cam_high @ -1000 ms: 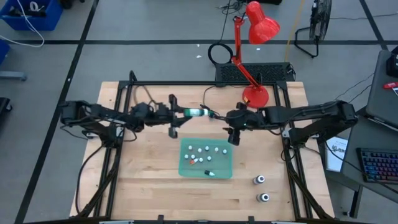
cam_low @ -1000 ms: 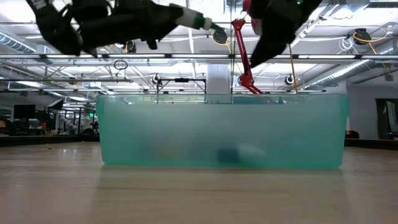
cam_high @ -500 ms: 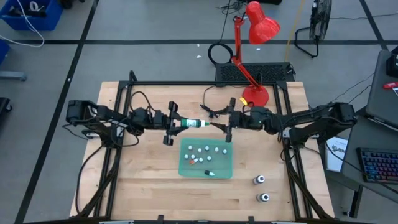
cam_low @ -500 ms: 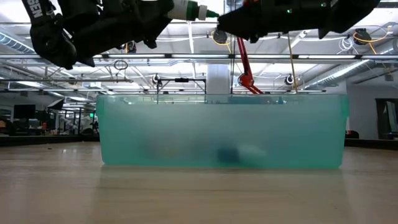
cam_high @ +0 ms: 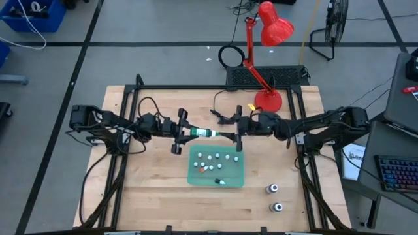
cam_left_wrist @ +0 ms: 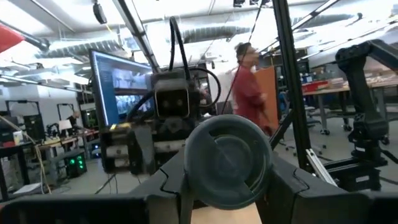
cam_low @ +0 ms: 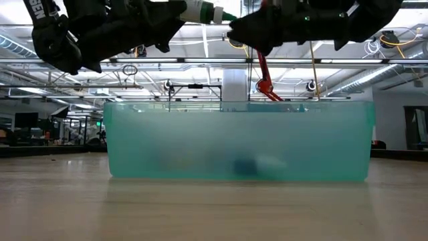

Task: Pick & Place food coloring
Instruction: Put the big green food coloring bottle into the light blue bin

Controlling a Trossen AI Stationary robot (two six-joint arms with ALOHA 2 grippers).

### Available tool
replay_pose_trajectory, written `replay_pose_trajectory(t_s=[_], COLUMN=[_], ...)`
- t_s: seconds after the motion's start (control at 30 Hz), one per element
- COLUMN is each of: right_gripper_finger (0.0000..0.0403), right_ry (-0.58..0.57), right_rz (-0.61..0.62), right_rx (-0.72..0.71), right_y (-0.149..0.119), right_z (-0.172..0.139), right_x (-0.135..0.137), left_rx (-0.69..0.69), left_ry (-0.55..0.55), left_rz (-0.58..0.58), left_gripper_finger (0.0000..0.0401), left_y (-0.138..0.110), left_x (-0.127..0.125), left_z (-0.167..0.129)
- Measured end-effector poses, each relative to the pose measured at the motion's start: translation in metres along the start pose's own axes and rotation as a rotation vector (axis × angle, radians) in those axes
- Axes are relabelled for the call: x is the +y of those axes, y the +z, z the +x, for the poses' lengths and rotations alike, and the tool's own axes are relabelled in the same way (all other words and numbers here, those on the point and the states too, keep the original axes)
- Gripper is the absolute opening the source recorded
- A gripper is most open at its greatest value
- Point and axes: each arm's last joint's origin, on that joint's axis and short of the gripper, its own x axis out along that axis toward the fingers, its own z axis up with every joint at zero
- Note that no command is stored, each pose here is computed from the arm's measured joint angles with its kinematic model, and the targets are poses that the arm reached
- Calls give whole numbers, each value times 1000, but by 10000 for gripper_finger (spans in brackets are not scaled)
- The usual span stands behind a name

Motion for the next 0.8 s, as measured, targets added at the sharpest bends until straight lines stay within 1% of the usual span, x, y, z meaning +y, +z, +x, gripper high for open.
replay_pose_trajectory(t_s=[0.1, 0.23, 0.37, 0.5, 0.8], right_gripper_finger=[187, 187, 187, 187, 187], right_ry=[14, 18, 9, 5, 52], right_rz=[5, 5, 0, -33, -42], right_rx=[72, 85, 31, -44, -98], right_y=[-6, -5, 1, 6, -7], right_z=[-1, -3, -3, -2, 13], right_x=[1, 2, 1, 0, 2], left_rx=[-18, -16, -12, -10, 7], left_ry=[8, 7, 15, 11, 15], left_rz=[17, 27, 24, 15, 10], left_gripper_finger=[129, 129, 128, 128, 128], left_y=[3, 3, 2, 2, 0], left_x=[1, 2, 4, 4, 4], left_z=[0, 0, -1, -1, -1])
